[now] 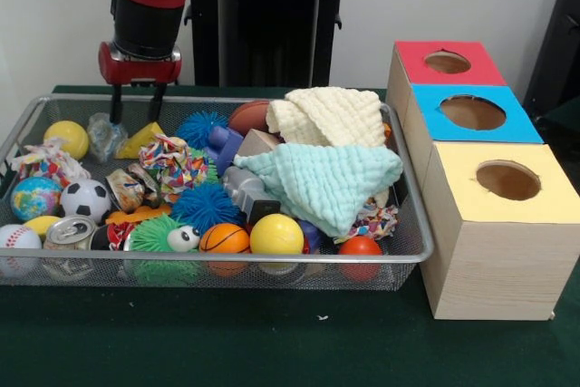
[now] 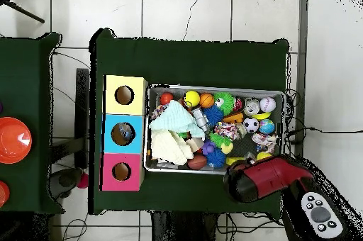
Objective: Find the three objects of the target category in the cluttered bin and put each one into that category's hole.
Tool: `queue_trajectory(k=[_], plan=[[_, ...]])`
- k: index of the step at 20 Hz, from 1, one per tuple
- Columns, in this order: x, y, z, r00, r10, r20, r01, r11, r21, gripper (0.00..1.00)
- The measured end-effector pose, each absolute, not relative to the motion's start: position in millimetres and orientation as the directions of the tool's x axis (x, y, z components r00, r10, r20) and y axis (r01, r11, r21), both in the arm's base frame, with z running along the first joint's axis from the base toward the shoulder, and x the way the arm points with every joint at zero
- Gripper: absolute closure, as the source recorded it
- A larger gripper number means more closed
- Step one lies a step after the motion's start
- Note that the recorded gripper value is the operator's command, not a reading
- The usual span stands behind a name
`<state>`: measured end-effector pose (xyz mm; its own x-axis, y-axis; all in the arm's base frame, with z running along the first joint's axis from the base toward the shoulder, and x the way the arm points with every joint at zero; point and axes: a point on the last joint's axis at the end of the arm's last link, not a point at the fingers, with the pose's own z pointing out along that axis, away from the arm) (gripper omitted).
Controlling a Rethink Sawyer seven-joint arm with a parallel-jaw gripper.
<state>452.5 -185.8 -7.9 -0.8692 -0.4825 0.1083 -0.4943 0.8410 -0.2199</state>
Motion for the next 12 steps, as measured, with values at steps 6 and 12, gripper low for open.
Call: queue_trajectory(k=[6, 12], plan=[[452.5, -186.1, -7.6, -0.864, -0.491, 0.11, -0.503, 0.835, -0.224, 0.0], [452.5, -186.1, -7.6, -0.864, -0.491, 0.11, -0.503, 0.835, -0.224, 0.0]])
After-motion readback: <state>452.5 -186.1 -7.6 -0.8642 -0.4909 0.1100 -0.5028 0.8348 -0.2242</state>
